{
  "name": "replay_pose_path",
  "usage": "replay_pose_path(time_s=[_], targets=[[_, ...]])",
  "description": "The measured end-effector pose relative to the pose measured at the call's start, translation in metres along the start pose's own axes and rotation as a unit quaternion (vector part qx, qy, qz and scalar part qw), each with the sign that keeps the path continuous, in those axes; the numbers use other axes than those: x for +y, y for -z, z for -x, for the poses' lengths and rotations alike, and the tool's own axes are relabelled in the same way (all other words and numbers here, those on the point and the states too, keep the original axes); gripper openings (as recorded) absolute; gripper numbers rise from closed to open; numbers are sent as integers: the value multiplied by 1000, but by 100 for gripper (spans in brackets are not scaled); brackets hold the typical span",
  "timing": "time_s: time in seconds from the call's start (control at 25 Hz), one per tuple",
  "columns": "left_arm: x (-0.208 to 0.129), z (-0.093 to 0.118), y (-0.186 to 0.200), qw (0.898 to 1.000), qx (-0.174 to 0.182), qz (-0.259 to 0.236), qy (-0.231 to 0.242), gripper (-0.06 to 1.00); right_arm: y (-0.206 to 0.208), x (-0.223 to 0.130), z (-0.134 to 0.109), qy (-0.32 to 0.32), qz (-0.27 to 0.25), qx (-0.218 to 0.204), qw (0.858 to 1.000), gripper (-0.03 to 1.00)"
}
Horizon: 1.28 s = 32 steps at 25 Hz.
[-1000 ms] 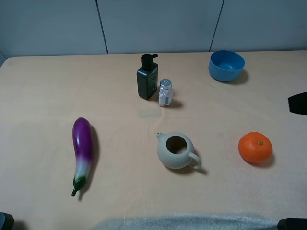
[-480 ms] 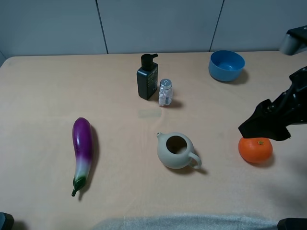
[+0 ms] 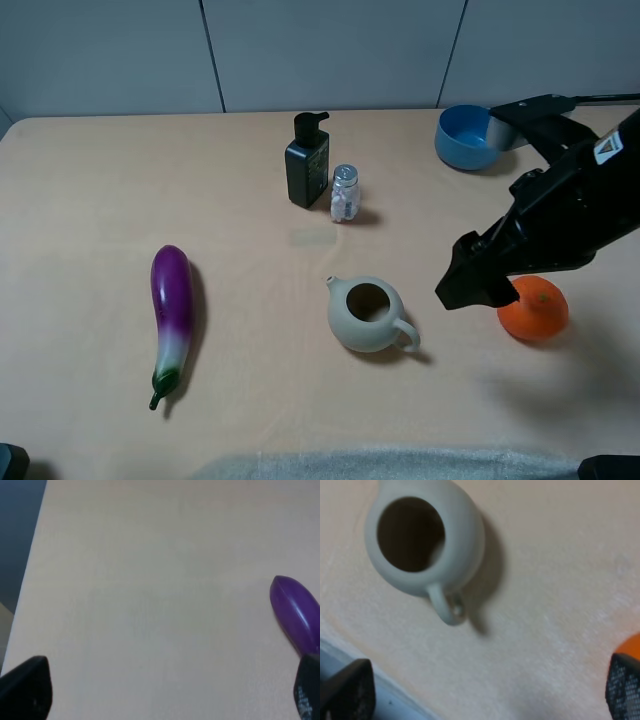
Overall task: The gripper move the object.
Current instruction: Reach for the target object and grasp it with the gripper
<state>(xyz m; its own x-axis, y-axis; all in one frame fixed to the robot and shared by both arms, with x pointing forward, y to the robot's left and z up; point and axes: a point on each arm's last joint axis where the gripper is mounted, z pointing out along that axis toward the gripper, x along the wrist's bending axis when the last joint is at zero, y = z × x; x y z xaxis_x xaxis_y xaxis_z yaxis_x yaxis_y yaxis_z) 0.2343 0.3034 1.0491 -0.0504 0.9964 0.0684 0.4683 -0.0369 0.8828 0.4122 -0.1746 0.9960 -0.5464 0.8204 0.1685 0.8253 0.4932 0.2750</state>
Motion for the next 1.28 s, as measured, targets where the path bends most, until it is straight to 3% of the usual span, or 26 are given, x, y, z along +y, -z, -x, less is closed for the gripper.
replay_pose_path(time_s=[0.48,1.28], targets=[[0,0,0,1000,0,0,0,96,-36,37,-22,-6,-29,5,1000,69],[0,0,0,1000,0,0,0,96,-92,50,-14,-58,-35,-10,998,69]])
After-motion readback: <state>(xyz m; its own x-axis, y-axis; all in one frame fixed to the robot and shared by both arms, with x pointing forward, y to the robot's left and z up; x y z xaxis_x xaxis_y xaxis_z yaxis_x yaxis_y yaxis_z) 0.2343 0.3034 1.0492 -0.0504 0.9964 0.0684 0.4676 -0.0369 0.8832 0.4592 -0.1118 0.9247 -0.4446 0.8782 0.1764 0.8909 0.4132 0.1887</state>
